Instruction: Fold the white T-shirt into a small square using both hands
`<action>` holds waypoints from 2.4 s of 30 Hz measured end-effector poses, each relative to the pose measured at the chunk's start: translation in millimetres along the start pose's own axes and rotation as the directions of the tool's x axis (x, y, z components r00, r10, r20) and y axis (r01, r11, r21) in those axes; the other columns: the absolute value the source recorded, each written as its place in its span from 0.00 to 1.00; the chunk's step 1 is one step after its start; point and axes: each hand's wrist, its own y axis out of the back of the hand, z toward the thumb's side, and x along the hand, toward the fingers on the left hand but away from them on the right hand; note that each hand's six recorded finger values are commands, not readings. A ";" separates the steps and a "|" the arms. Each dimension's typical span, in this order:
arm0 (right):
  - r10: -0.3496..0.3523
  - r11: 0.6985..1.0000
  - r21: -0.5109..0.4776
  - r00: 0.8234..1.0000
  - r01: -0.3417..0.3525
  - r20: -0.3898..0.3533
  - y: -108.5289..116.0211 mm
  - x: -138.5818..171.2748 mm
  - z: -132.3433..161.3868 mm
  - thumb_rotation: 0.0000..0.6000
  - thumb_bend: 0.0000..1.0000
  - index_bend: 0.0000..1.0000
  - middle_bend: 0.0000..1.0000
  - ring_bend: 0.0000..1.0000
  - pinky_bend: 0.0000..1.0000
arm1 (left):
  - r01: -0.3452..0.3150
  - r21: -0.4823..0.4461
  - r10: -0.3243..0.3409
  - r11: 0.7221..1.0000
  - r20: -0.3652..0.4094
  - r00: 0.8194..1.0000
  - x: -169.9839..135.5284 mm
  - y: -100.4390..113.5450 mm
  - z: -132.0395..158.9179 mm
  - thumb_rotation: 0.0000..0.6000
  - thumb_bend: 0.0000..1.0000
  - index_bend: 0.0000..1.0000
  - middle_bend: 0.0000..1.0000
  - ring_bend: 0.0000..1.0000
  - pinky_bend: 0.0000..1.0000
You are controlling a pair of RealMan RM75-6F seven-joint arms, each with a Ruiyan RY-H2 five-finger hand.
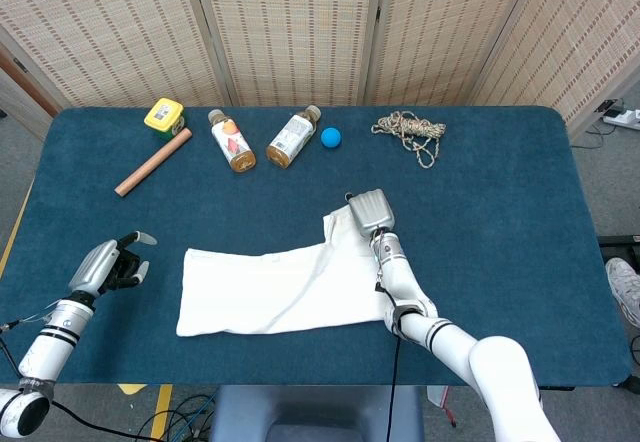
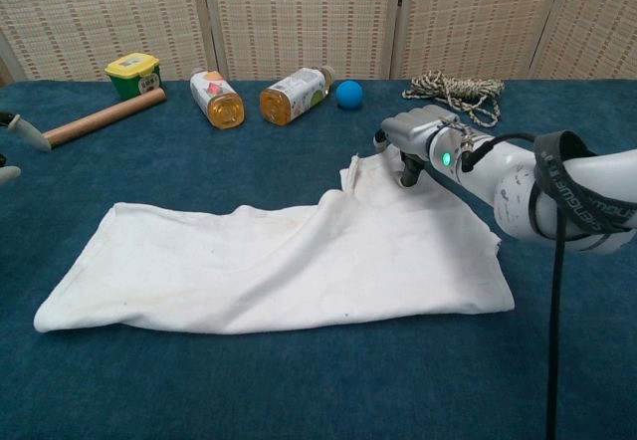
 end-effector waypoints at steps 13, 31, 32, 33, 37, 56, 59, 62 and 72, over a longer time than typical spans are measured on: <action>-0.007 1.000 -0.007 1.000 0.007 -0.003 -3.0 5.4 -2.4 1.00 0.48 0.48 0.88 0.96 1.00 | -0.003 0.000 0.003 1.000 0.000 1.000 -0.8 1.1 -0.7 1.00 0.52 0.34 0.92 0.85 0.96; -0.135 0.989 -0.075 0.989 0.130 -0.063 8.4 35.9 -6.5 1.00 0.52 0.62 0.92 0.97 1.00 | -0.008 0.002 0.008 1.000 0.013 1.000 -4.0 1.8 1.7 1.00 0.52 0.34 0.92 0.85 0.96; -0.143 0.987 -0.078 0.987 0.137 -0.068 8.3 39.4 -7.2 1.00 0.52 0.62 0.92 0.97 1.00 | -0.008 0.002 0.008 1.000 0.014 1.000 -4.5 2.0 2.0 1.00 0.52 0.34 0.92 0.85 0.96; -0.151 0.986 -0.082 0.986 0.145 -0.075 7.6 44.5 -8.5 1.00 0.52 0.62 0.92 0.97 1.00 | -0.008 0.003 0.008 1.000 0.015 1.000 -4.9 2.0 2.2 1.00 0.52 0.34 0.92 0.85 0.96; -0.170 0.983 -0.086 0.980 0.162 -0.100 1.6 64.0 -15.0 1.00 0.53 0.62 0.92 0.97 1.00 | -0.004 0.005 0.004 1.000 0.016 1.000 -6.1 1.5 2.2 1.00 0.52 0.34 0.92 0.85 0.96; -0.149 0.987 -0.086 0.969 0.135 -0.195 -33.0 128.6 -18.0 1.00 0.53 0.57 0.92 0.97 1.00 | 0.010 0.011 -0.011 1.000 0.028 1.000 -5.9 -1.7 8.3 1.00 0.52 0.34 0.92 0.85 0.96; -0.137 0.989 -0.076 0.969 0.124 -0.205 -31.8 133.8 -18.6 1.00 0.53 0.47 0.92 0.97 1.00 | 0.011 0.008 -0.012 1.000 0.024 1.000 -6.5 -1.8 7.1 1.00 0.52 0.34 0.92 0.85 0.96; -0.121 0.992 -0.050 0.969 0.113 -0.216 -31.6 141.0 -21.2 1.00 0.51 0.33 0.93 0.97 1.00 | 0.012 0.008 -0.012 1.000 0.022 1.000 -6.7 -2.2 6.4 1.00 0.52 0.34 0.92 0.85 0.96; -0.054 0.999 -0.003 0.968 0.055 -0.245 -39.3 164.7 -25.6 1.00 0.45 0.17 0.93 0.97 1.00 | 0.012 0.013 -0.012 1.000 0.031 0.999 -6.3 -0.9 10.0 1.00 0.52 0.34 0.92 0.85 0.96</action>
